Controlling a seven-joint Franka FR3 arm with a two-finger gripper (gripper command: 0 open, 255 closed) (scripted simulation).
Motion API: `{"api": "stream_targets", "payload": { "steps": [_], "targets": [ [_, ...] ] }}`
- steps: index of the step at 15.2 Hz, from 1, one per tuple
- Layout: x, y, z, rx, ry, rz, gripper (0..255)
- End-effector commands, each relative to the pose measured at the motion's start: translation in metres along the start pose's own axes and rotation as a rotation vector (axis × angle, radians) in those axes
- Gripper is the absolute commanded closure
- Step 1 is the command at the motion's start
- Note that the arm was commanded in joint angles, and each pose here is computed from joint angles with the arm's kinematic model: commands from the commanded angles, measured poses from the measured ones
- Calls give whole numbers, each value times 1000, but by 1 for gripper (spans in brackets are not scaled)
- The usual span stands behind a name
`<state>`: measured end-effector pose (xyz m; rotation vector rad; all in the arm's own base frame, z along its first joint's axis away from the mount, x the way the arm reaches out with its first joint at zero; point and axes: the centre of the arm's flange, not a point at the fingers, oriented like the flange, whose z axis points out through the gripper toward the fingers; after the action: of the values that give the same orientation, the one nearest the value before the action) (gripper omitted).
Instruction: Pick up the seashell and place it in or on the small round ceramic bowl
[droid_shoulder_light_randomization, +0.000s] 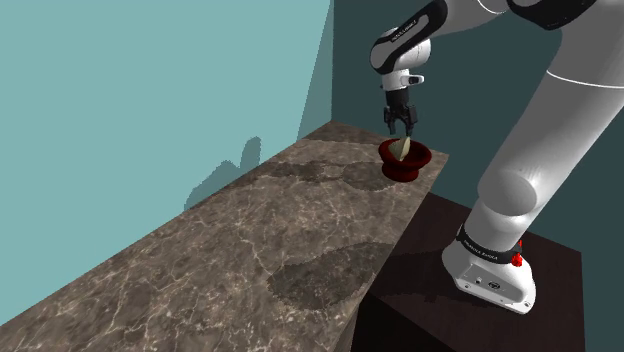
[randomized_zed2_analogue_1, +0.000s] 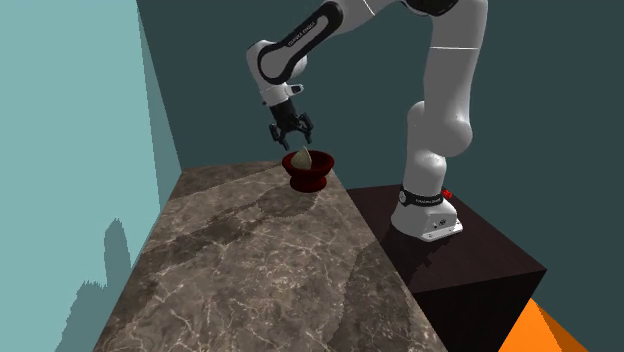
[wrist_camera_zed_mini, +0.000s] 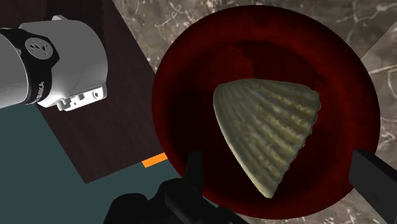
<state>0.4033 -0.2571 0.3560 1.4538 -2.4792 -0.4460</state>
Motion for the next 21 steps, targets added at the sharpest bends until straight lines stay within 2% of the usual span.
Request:
{"api": "stream_targets", "payload": {
  "steps": [1,6,14,15,21],
  "targets": [
    [1,-1,10,7,-2,7,0],
    [1,-1,39,7,-2,7,0],
    [1,-1,39,7,-2,7,0],
    [3,-2,38,7,-2,7,255],
    [-2,0,35,6,-2,6,255]
  ]
}}
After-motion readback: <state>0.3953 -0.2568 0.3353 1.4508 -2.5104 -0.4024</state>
